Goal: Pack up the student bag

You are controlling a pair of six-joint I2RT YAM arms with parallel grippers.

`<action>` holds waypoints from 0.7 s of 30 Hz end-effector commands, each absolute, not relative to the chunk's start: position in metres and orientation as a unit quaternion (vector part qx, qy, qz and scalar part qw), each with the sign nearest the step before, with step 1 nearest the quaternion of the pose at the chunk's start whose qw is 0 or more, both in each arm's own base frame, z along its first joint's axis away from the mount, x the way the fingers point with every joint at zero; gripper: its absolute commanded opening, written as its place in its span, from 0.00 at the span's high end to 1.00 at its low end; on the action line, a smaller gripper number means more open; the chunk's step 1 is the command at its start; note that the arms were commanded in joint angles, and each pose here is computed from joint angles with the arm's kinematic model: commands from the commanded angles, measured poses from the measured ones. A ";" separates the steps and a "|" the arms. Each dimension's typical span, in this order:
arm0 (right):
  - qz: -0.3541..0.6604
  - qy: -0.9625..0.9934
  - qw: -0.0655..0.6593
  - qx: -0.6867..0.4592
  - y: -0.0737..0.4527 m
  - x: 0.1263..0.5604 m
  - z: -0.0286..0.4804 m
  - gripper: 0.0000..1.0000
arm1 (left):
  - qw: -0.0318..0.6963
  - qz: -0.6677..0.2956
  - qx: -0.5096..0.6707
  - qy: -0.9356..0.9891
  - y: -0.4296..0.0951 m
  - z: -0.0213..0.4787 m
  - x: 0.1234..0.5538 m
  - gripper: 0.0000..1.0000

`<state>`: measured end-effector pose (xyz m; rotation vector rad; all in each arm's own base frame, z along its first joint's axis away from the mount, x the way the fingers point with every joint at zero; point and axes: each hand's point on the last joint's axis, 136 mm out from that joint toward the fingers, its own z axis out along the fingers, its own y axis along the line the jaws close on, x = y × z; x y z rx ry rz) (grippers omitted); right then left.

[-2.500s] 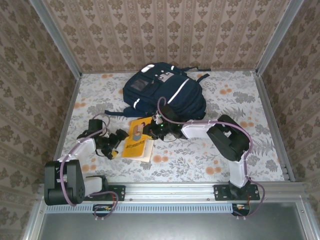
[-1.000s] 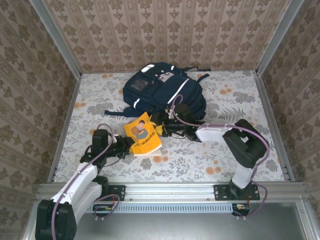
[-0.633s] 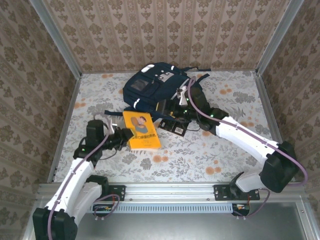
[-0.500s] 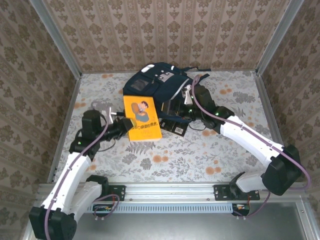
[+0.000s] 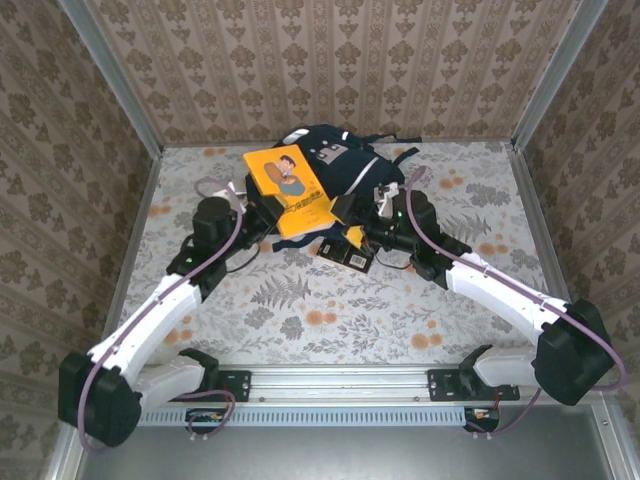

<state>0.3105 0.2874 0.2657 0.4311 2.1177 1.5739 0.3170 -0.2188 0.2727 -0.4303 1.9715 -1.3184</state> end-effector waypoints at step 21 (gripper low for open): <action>0.612 0.677 0.288 0.291 0.273 0.335 0.266 0.00 | 0.395 -0.641 -0.207 0.625 -0.264 0.370 0.354 1.00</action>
